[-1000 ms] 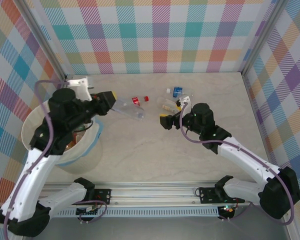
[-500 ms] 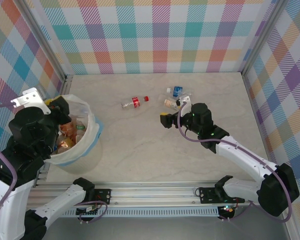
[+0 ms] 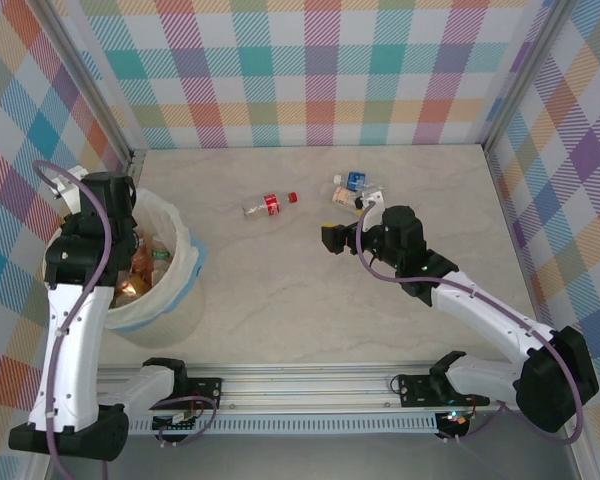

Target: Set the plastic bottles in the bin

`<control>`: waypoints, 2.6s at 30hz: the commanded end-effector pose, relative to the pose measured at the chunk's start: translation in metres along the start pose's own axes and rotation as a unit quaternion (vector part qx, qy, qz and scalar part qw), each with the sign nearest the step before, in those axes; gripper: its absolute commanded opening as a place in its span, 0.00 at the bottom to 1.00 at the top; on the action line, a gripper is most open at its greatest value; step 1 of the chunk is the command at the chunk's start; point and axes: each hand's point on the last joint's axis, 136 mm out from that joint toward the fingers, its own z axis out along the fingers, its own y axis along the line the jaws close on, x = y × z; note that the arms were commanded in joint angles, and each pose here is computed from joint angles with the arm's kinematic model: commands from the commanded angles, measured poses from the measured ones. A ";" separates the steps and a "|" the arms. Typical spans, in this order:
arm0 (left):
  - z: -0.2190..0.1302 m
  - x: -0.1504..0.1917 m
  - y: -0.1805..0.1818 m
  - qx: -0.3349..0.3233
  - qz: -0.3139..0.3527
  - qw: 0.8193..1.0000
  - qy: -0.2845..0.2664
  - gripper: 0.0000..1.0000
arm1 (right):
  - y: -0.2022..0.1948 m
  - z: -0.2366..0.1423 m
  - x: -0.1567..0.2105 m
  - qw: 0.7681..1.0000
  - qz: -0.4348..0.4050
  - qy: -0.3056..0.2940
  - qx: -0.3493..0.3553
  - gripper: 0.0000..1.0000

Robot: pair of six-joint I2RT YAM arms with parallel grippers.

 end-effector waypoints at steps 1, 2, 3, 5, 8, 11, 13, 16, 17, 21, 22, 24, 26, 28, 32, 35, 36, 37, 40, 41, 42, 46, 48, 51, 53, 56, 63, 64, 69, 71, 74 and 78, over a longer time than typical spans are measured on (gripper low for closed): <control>0.006 0.022 -0.030 0.087 0.003 0.994 0.063 0.65 | -0.001 -0.005 -0.013 1.000 0.004 -0.017 0.008 1.00; 0.005 0.026 -0.040 0.115 0.014 0.990 0.076 0.73 | -0.003 -0.005 -0.012 1.000 0.006 -0.016 0.014 1.00; 0.001 0.031 -0.053 0.154 0.023 0.984 0.089 0.77 | -0.008 -0.004 -0.009 0.999 0.012 -0.013 0.028 1.00; -0.010 0.036 -0.071 0.218 0.029 0.970 0.100 0.84 | -0.021 -0.001 -0.004 0.998 0.033 -0.006 0.062 1.00; -0.030 0.038 -0.090 0.300 0.022 0.949 0.098 1.00 | -0.029 0.008 0.006 0.996 0.044 0.014 0.073 1.00; -0.054 0.039 -0.110 0.385 0.022 0.918 0.096 1.00 | -0.035 0.018 0.012 0.995 0.039 0.035 0.085 1.00; -0.057 0.033 -0.106 0.380 0.011 0.921 0.086 1.00 | -0.038 0.026 0.016 0.994 0.016 0.057 0.087 1.00; -0.061 0.022 -0.098 0.371 -0.006 0.926 0.061 1.00 | -0.044 0.037 0.025 0.992 -0.023 0.102 0.077 1.00; -0.066 0.019 -0.099 0.383 -0.010 0.922 0.053 1.00 | -0.048 0.041 0.028 0.991 -0.028 0.114 0.072 1.00; -0.095 0.015 -0.113 0.467 -0.017 0.883 0.036 1.00 | -0.070 0.056 0.040 0.985 -0.018 0.165 0.052 1.00; -0.102 0.015 -0.116 0.485 -0.018 0.874 0.034 1.00 | -0.076 0.060 0.043 0.983 -0.019 0.179 0.047 1.00; -0.111 0.014 -0.118 0.507 -0.019 0.861 0.030 1.00 | -0.087 0.068 0.051 0.978 -0.024 0.205 0.041 1.00; -0.119 0.012 -0.119 0.523 -0.018 0.852 0.024 1.00 | -0.097 0.074 0.057 0.973 -0.026 0.228 0.032 1.00; -0.127 0.011 -0.120 0.541 -0.019 0.841 0.014 1.00 | -0.111 0.081 0.063 0.969 -0.042 0.244 0.025 1.00; -0.145 0.009 -0.127 0.591 -0.034 0.806 0.006 1.00 | -0.139 0.094 0.072 0.961 -0.056 0.269 0.024 1.00; -0.152 0.008 -0.139 0.628 -0.066 0.775 0.021 1.00 | -0.153 0.107 0.082 0.952 -0.089 0.291 0.018 1.00; -0.153 0.009 -0.142 0.637 -0.071 0.767 0.028 1.00 | -0.157 0.112 0.083 0.950 -0.096 0.296 0.019 1.00; -0.154 0.010 -0.146 0.646 -0.075 0.759 0.036 1.00 | -0.161 0.116 0.085 0.948 -0.103 0.300 0.019 1.00; -0.152 0.014 -0.154 0.657 -0.084 0.748 0.050 1.00 | -0.169 0.130 0.089 0.943 -0.117 0.310 0.020 1.00; -0.153 0.016 -0.157 0.660 -0.084 0.745 0.053 1.00 | -0.171 0.133 0.091 0.942 -0.120 0.312 0.018 1.00; -0.154 0.017 -0.159 0.663 -0.082 0.742 0.056 1.00 | -0.173 0.137 0.092 0.941 -0.123 0.314 0.017 1.00; -0.155 0.020 -0.162 0.664 -0.078 0.741 0.058 1.00 | -0.181 0.150 0.098 0.935 -0.139 0.325 0.017 0.99; -0.156 0.021 -0.162 0.664 -0.077 0.742 0.057 1.00 | -0.184 0.153 0.105 0.930 -0.144 0.337 0.016 0.99; -0.157 0.022 -0.162 0.665 -0.076 0.741 0.057 1.00 | -0.184 0.158 0.111 0.926 -0.149 0.347 0.008 0.98; -0.156 0.023 -0.163 0.664 -0.077 0.741 0.058 1.00 | -0.180 0.162 0.115 0.925 -0.153 0.349 -0.002 0.97; -0.155 0.026 -0.166 0.665 -0.079 0.740 0.063 1.00 | -0.174 0.173 0.118 0.923 -0.159 0.352 -0.007 0.95; -0.151 0.034 -0.175 0.666 -0.075 0.738 0.081 1.00 | -0.172 0.196 0.137 0.906 -0.180 0.383 0.017 0.73; -0.151 0.036 -0.176 0.666 -0.074 0.737 0.084 1.00 | -0.172 0.197 0.137 0.904 -0.187 0.384 0.029 0.68; -0.151 0.043 -0.184 0.669 -0.067 0.734 0.096 1.00 | -0.166 0.190 0.125 0.909 -0.176 0.375 0.050 0.50; -0.150 0.044 -0.187 0.669 -0.065 0.734 0.098 1.00 | -0.162 0.185 0.120 0.913 -0.171 0.367 0.049 0.45; -0.150 0.046 -0.189 0.670 -0.062 0.733 0.100 1.00 | -0.156 0.176 0.112 0.919 -0.164 0.356 0.046 0.39; -0.151 0.050 -0.192 0.670 -0.058 0.733 0.104 1.00 | -0.145 0.163 0.099 0.927 -0.160 0.336 0.048 0.36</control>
